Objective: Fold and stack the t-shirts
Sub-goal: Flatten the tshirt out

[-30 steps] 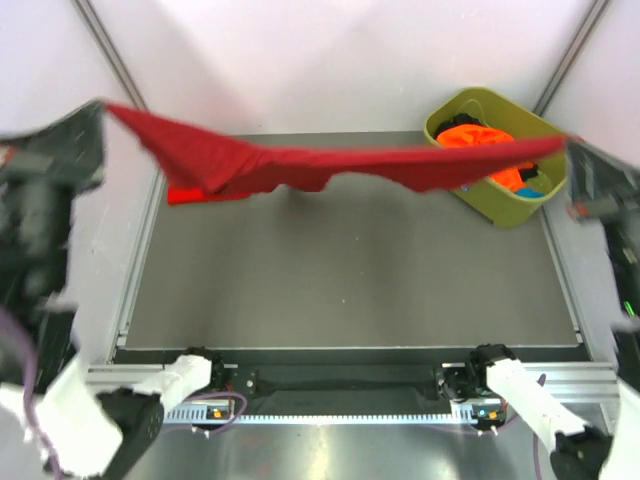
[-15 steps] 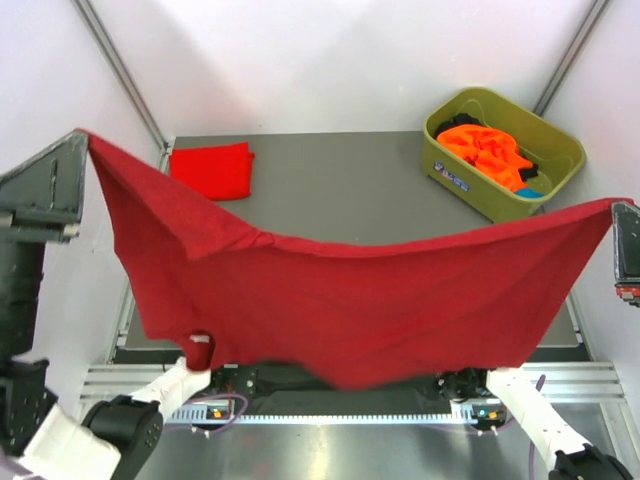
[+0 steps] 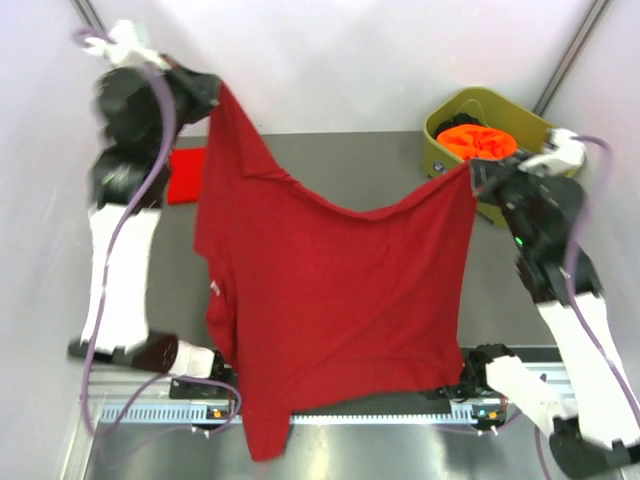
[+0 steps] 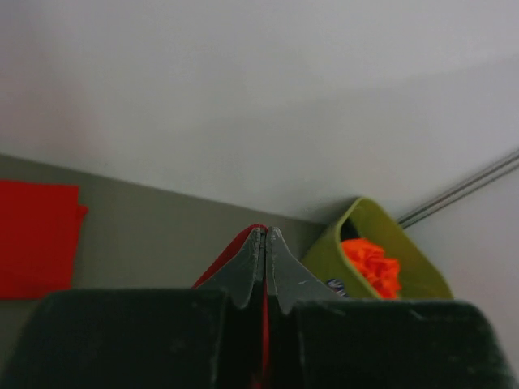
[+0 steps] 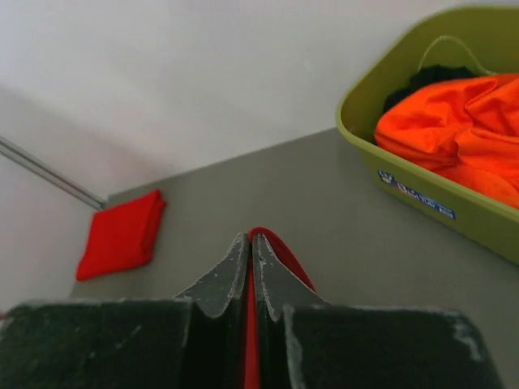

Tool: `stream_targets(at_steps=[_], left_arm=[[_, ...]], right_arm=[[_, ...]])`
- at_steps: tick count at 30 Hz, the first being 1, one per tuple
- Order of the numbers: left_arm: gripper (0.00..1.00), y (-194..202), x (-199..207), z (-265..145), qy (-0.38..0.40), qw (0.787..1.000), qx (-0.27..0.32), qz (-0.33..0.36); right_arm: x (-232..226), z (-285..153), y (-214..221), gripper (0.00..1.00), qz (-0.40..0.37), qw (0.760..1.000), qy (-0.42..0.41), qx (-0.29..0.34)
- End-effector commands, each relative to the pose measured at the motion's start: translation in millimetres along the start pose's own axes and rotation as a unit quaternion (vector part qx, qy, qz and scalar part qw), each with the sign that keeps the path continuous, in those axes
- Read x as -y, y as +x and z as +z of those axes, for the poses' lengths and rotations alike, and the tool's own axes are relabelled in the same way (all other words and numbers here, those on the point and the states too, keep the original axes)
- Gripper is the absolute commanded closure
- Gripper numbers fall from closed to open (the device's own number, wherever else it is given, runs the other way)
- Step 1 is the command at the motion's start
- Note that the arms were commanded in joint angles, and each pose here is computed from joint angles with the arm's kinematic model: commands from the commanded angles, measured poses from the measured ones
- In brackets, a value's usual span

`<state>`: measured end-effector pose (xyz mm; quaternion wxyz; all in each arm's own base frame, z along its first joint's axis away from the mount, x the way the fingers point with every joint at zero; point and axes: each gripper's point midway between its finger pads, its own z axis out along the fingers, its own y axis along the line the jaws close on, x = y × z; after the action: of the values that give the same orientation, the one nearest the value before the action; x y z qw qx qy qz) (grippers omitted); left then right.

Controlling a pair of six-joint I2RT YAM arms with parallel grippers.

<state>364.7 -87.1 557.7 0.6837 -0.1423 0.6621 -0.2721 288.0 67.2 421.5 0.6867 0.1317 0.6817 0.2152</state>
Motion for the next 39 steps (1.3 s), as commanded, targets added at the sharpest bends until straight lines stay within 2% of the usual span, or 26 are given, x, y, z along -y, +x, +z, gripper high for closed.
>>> stream_targets(at_steps=[1,5,6,8,9,10,11,12,13,16,20,22,25,26,28,30,31,33,35,39], left_arm=[[1.00,-1.2,-8.1,37.4,0.000,0.999,0.025,0.022],[1.00,-38.8,-13.7,27.5,-0.045,0.995,0.085,0.031],[1.00,-65.0,1.2,16.4,-0.034,0.993,0.113,0.031],[1.00,-77.5,10.5,5.4,-0.026,0.992,0.121,0.038],[1.00,-79.4,16.4,1.1,-0.012,0.992,0.123,0.037],[1.00,-76.1,17.2,0.0,-0.009,0.993,0.116,0.029],[1.00,-74.4,20.7,-3.9,-0.001,0.994,0.108,0.029],[1.00,-76.9,25.4,-14.2,0.008,0.994,0.109,0.031],[1.00,-77.4,21.0,-17.7,-0.001,0.993,0.114,0.033],[1.00,-82.1,10.3,-25.8,-0.027,0.990,0.132,0.039],[1.00,-90.6,22.7,-37.4,-0.007,0.990,0.138,0.020],[1.00,-94.6,17.8,-45.6,-0.025,0.989,0.143,0.016],[1.00,-104.7,11.7,-70.0,-0.052,0.986,0.154,0.021],[1.00,-118.6,20.5,-93.5,-0.041,0.984,0.174,0.018],[1.00,-130.4,34.0,-115.8,-0.011,0.981,0.194,0.013],[1.00,-118.3,37.4,-109.8,0.010,0.984,0.179,0.017],[1.00,-104.3,33.0,-104.3,0.002,0.989,0.146,0.017],[1.00,-101.1,42.5,-105.3,0.019,0.992,0.124,0.013],[1.00,-96.0,37.7,-101.5,0.014,0.992,0.121,0.012],[1.00,-112.5,21.8,-116.0,-0.035,0.986,0.158,0.030]], right_arm=[[-14.7,37.1,-27.3,1.00,-0.018,0.997,-0.031,0.069],[-32.4,56.0,-51.9,1.00,-0.035,0.995,-0.054,0.077],[-39.2,53.6,-70.8,1.00,-0.028,0.994,-0.060,0.085],[-53.9,44.3,-92.0,1.00,-0.015,0.990,-0.085,0.114],[-55.0,47.2,-93.5,1.00,-0.007,0.989,-0.088,0.119],[-48.9,51.6,-78.0,1.00,0.007,0.995,-0.072,0.073],[-60.8,43.8,-95.4,1.00,0.000,0.993,-0.087,0.074],[-61.2,39.1,-91.4,1.00,-0.002,0.994,-0.088,0.072],[-60.9,35.2,-103.3,1.00,0.013,0.990,-0.088,0.111],[-49.3,29.9,-102.1,1.00,0.010,0.993,-0.065,0.099],[-59.1,17.5,-113.7,1.00,0.008,0.990,-0.084,0.114],[-64.3,11.2,-115.2,1.00,-0.001,0.990,-0.095,0.108],[-71.4,-16.0,-122.4,1.00,-0.014,0.988,-0.109,0.109],[-75.9,-38.9,-132.2,1.00,-0.016,0.986,-0.116,0.122],[-79.1,-54.4,-141.8,1.00,-0.025,0.978,-0.131,0.158],[-73.5,-42.6,-131.8,1.00,-0.023,0.986,-0.112,0.125],[-74.9,-43.5,-114.4,1.00,-0.029,0.990,-0.118,0.075],[-76.5,-54.2,-117.1,1.00,-0.012,0.987,-0.130,0.098],[-67.9,-61.1,-126.3,1.00,-0.011,0.987,-0.106,0.123],[-55.5,-59.5,-132.5,1.00,-0.039,0.988,-0.069,0.132]])
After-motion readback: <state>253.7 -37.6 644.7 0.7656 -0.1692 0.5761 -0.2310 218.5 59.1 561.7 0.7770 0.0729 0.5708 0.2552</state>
